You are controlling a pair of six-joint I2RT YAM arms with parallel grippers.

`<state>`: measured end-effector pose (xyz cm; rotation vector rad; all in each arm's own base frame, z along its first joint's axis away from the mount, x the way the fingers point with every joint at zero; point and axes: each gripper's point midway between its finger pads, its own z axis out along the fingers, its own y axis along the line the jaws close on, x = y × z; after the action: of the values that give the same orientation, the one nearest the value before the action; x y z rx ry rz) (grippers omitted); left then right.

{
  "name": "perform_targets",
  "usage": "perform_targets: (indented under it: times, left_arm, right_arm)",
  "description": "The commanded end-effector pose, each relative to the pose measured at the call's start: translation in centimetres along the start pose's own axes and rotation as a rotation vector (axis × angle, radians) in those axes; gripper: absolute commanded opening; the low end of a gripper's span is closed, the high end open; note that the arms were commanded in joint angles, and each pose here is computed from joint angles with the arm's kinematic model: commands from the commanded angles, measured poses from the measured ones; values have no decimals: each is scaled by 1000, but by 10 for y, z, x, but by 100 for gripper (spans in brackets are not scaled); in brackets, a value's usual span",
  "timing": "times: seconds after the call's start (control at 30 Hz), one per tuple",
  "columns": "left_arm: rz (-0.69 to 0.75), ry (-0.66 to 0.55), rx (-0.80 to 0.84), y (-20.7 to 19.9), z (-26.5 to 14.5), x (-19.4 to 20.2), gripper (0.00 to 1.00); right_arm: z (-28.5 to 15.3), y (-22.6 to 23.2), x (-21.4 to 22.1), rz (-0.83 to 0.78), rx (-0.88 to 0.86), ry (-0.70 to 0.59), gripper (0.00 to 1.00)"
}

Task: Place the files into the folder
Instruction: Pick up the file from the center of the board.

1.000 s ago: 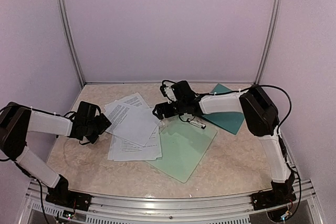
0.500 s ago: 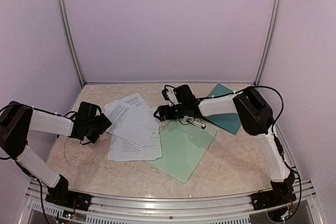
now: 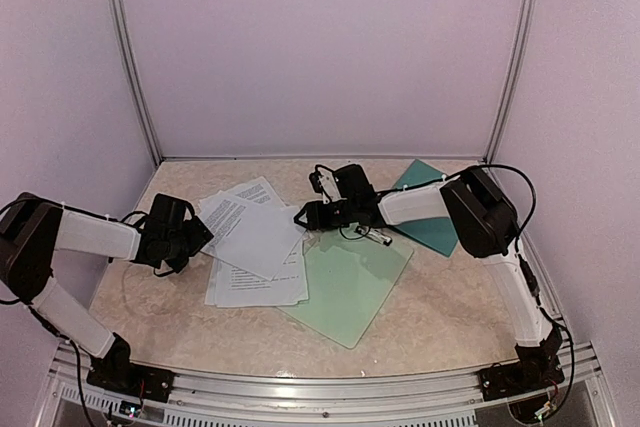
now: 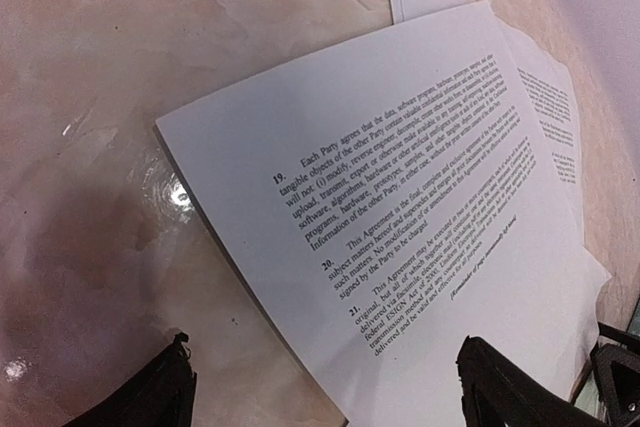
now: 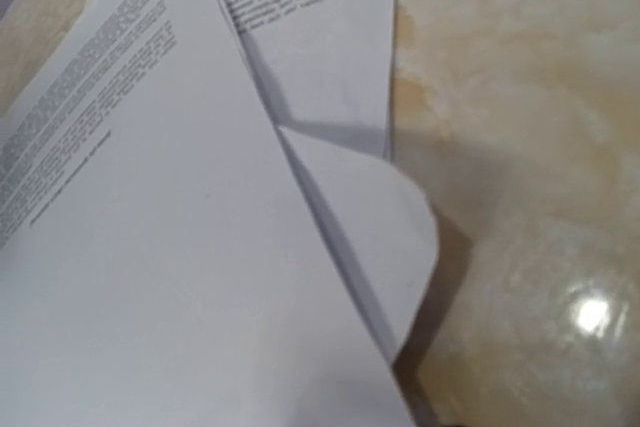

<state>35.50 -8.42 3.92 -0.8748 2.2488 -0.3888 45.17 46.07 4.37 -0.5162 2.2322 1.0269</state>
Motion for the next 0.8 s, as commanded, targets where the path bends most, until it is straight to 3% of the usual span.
perform_targets:
  times: [0.0,0.77]
  left_arm:
    - [25,-17,-14,0,-2,-2,88]
    - [46,-31,-32,1,-4,-4,88]
  right_arm:
    - [1,-7,11,23,-5,18,47]
    - [-15,-8,3,20,14,-3,21]
